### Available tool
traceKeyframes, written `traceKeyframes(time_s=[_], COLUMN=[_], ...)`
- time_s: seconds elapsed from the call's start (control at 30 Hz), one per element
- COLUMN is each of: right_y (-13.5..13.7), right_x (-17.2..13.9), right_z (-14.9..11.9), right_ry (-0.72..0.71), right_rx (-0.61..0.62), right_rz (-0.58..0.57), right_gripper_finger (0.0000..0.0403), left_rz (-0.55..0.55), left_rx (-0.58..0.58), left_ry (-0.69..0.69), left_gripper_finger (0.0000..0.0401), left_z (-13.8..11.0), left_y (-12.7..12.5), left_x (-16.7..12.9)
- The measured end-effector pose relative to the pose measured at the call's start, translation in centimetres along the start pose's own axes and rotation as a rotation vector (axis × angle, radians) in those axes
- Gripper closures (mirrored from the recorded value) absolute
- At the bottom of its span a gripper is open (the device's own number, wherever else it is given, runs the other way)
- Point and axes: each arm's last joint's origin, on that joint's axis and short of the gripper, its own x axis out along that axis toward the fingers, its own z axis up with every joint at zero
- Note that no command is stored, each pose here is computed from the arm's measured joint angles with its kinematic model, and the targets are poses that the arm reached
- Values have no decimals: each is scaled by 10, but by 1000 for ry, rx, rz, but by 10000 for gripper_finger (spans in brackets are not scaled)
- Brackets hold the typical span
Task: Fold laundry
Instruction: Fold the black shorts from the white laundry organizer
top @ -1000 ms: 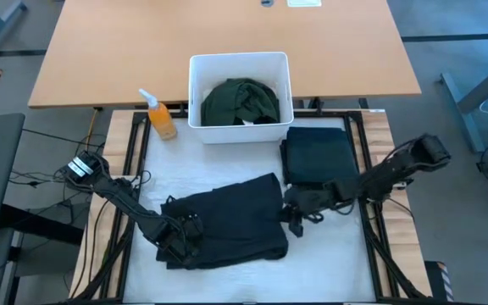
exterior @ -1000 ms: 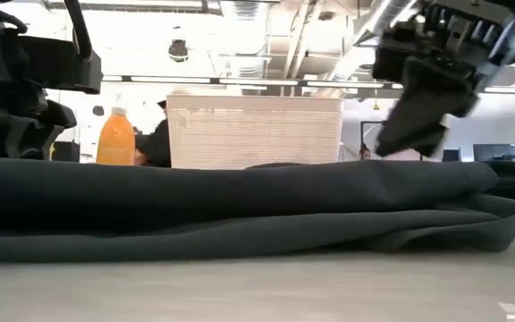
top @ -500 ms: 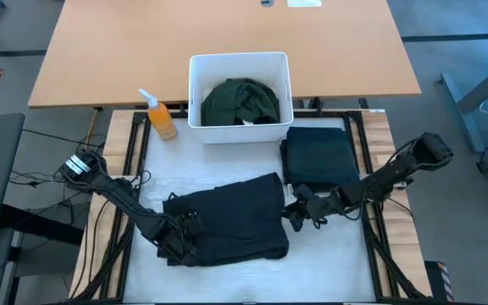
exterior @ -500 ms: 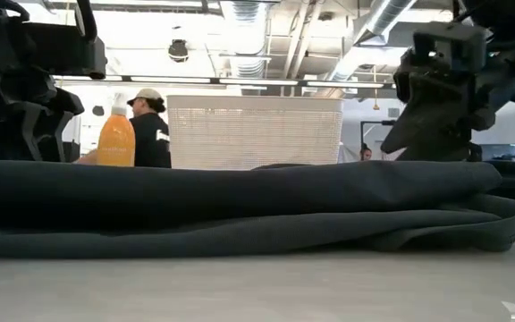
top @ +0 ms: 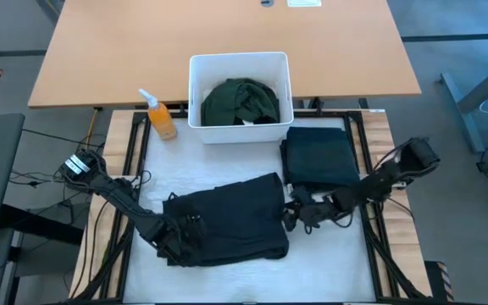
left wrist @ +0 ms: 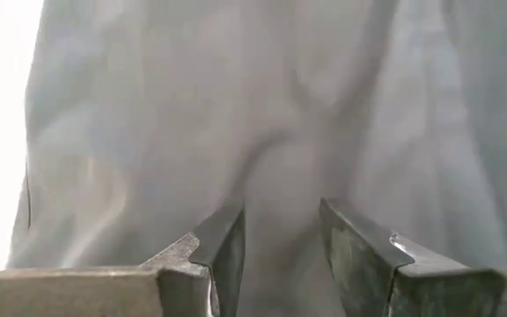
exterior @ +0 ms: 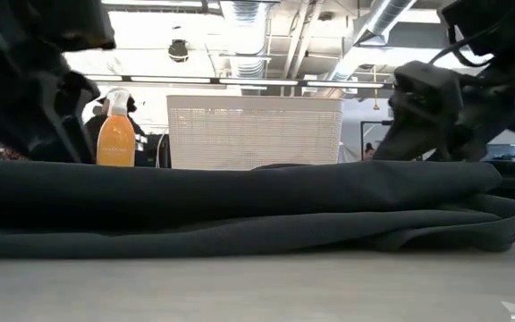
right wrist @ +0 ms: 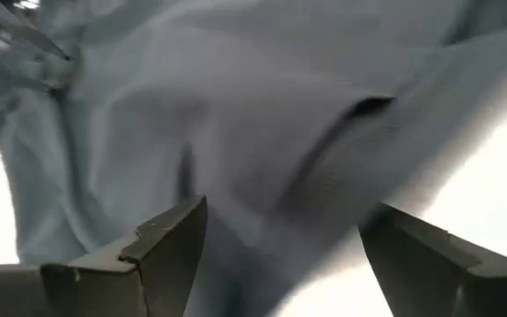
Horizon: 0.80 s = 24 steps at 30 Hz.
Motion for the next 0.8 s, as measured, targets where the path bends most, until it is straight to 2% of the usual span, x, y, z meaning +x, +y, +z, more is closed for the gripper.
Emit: traceKeyframes(time_s=[0.27,0.4,0.53,0.63,0.73,0.8], right_y=[6,6,14,21,27,35], right_x=[36,46,54,55,50,43], right_z=[-16,-22,-22,-20,-17,-10], right_ry=[-137,-203,-236,-238,-174,-160], right_rx=[20,27,13,-8,-65,-88], right_rz=[190,228,283,315,385,448], right_gripper_finger=[82,109,179,267,363,383], left_rz=[-78,-74,-57,-50,-72,-93], left_rx=[-22,-44,-83,-143,-189,-199], left_ry=[-174,-182,-162,-148,-174,-179], left_gripper_finger=[263,263,263,263,263,263], left_z=[26,29,19,5,-4,-6], left_y=[-3,-1,4,6,5,1], left_x=[5,7,19,33,45,52])
